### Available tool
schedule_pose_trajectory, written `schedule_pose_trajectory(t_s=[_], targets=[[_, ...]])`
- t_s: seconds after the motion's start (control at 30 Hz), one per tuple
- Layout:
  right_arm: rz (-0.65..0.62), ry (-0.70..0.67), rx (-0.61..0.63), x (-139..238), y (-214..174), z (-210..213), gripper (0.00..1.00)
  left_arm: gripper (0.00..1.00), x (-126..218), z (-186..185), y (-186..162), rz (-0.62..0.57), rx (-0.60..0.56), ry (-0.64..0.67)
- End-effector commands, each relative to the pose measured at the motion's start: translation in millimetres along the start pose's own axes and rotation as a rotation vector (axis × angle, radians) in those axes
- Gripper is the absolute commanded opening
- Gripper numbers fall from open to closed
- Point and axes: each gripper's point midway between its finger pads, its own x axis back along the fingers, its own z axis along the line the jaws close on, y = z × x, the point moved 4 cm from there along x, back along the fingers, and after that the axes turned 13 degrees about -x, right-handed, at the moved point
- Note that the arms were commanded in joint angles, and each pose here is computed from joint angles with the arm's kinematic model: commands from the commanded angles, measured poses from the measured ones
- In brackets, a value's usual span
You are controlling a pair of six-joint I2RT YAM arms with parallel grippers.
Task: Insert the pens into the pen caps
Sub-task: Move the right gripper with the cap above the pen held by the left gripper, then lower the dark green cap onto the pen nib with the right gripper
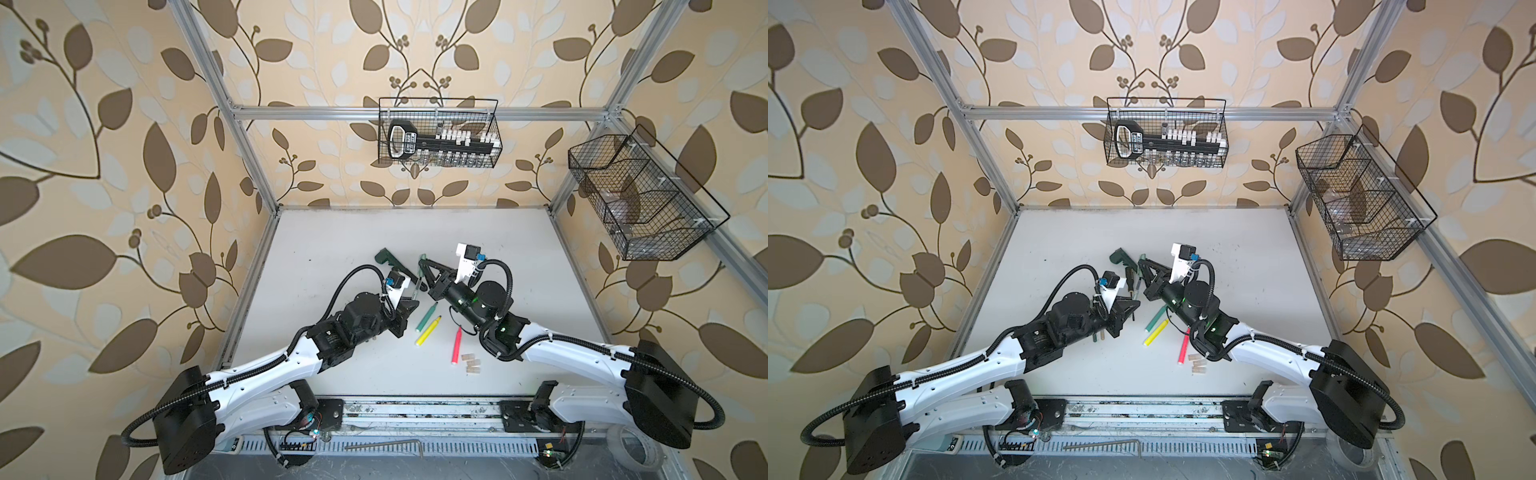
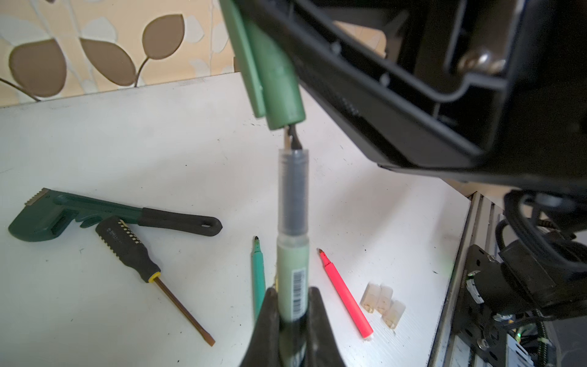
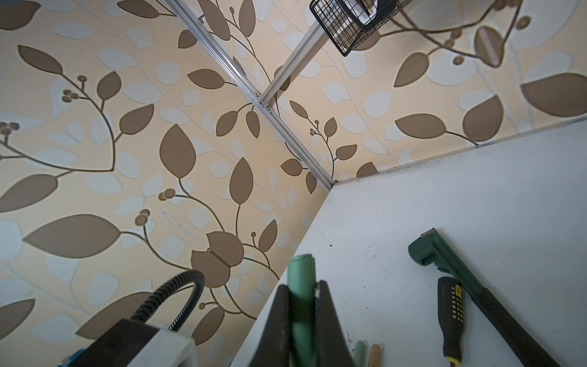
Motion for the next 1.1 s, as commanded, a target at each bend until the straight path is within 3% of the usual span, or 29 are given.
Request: schedule_pose_trajectory(t_s=[0.0,0.47,0.87,1.03,1.07], targets=[[-0.007,-0.006,-0.009,-2,-7,-1,0.0,0.0,7,2,11,-0.06,0.001,0.029],[-0.053,0.005,-0.022,32,-36,6,0.0,0.0,13,13,13,-0.077,0.056,0.097],[0.05,-0.004,-0.061,29,-85,2,0.0,0.0,15,12,12,-0.091,0.038,0.085],[0.037,-0.013,-0.059,37,-84,9,0.0,0.0,13,11,11,-0.081,0.034,0.082],[0.029,-0.027,-0.051,39,-81,8,0.06,0.0,13,11,11,-0.081,0.032,0.078]])
